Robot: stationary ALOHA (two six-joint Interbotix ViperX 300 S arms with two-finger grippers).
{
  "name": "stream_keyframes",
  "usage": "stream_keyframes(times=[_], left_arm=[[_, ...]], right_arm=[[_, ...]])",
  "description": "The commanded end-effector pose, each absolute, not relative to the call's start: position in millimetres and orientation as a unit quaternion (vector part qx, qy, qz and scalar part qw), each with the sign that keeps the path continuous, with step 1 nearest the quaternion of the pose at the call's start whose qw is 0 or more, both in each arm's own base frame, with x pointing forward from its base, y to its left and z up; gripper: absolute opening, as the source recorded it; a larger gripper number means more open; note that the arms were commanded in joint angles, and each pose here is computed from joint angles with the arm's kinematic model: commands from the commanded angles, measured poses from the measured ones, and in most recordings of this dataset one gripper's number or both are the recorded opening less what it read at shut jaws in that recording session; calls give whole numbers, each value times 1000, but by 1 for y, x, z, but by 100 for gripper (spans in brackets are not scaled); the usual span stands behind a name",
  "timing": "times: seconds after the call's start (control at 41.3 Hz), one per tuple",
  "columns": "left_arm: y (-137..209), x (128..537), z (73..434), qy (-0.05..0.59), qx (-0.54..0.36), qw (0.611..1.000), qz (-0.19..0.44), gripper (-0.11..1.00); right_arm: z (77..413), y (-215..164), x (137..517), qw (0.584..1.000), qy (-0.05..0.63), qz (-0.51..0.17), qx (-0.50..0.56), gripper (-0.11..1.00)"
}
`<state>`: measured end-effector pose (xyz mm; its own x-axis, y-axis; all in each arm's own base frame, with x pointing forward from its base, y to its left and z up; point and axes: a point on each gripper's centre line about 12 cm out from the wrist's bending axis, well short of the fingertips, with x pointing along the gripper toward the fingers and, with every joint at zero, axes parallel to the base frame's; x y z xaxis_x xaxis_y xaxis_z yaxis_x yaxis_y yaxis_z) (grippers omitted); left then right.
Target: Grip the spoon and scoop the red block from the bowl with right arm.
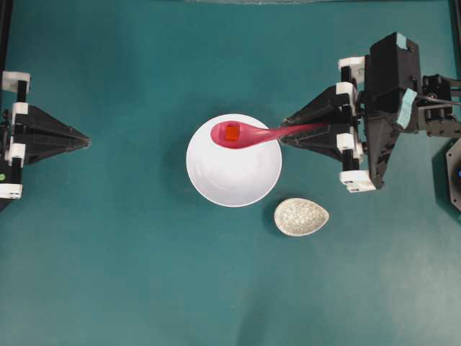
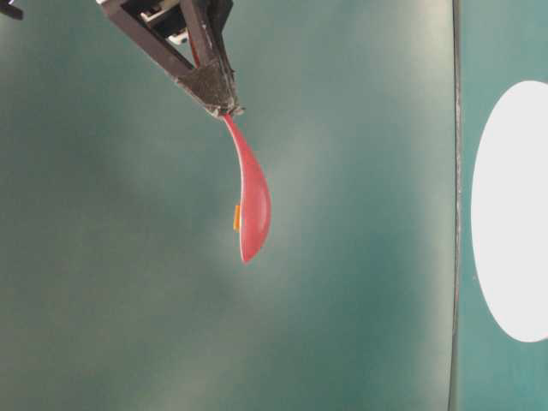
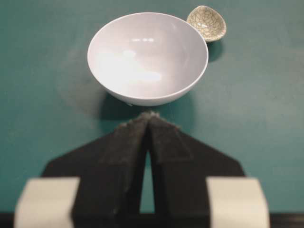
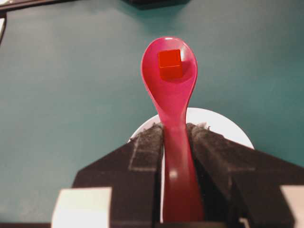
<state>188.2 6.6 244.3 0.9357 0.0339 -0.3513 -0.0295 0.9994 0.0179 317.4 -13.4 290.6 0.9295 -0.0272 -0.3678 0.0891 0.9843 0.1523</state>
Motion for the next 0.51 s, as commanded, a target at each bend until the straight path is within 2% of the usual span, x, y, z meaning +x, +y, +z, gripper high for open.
stream_keyframes(times=[0.0, 0.484], left_arm=[[7, 190, 247, 176, 6, 984, 17, 0], [7, 191, 247, 177, 6, 984, 17, 0]], right_arm=[[307, -13, 318, 983, 163, -29, 85, 24], [307, -13, 318, 982, 163, -29, 86, 24]])
